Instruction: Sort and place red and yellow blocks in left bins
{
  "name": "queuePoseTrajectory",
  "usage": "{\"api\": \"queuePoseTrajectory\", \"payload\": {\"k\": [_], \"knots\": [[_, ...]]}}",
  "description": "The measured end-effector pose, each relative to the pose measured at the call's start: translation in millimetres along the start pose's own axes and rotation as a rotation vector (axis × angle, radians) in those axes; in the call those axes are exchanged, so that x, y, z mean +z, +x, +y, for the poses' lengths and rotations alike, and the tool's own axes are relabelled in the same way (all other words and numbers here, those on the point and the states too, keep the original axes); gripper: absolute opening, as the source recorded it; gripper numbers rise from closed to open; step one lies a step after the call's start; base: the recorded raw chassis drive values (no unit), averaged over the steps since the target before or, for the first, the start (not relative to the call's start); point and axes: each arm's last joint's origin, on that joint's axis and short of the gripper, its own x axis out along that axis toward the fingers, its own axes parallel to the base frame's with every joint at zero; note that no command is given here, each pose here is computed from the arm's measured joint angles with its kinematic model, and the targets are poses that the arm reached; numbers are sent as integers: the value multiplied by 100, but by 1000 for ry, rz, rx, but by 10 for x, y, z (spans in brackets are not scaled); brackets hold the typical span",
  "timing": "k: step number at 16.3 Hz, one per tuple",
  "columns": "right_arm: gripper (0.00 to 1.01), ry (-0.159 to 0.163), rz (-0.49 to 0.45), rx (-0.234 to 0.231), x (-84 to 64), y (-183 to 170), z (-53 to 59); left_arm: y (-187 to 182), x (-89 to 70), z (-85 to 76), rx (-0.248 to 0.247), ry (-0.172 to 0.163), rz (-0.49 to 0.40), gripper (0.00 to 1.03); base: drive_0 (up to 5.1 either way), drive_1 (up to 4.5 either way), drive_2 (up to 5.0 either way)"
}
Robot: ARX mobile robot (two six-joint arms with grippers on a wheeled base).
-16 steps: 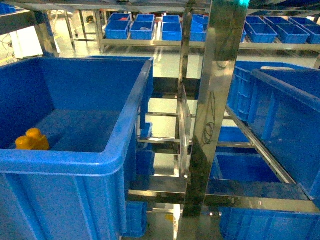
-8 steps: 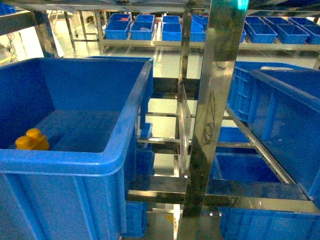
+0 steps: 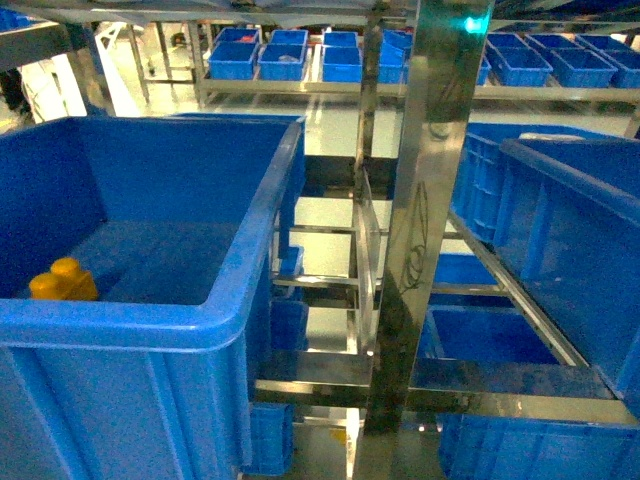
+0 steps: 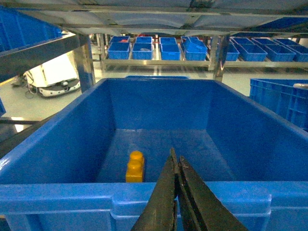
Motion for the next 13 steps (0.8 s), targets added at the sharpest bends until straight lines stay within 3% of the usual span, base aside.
{"api": "queuePoseTrajectory", "payload": {"k": [1, 3, 9, 10, 12, 13], "knots": [[2, 0, 31, -1, -37, 1, 0, -61, -52, 0, 0, 0, 45, 2, 0, 0, 0], [2, 0, 21, 1, -28, 1, 0, -106, -9, 1, 3, 0, -3, 2, 0, 0, 0], [2, 0, 21, -1, -28, 1, 0, -105, -35, 0, 0, -1, 15, 2, 0, 0, 0], [2, 0, 21, -2, -28, 1, -1, -105, -34, 0, 1, -1, 15, 11, 0, 0, 0], [2, 0, 21, -1, -28, 1, 0, -105, -35, 0, 1, -1, 15, 16, 0, 0, 0], [7, 0, 21, -1, -28, 1, 0, -105, -35, 0, 0, -1, 15, 24, 0, 0, 0]]}}
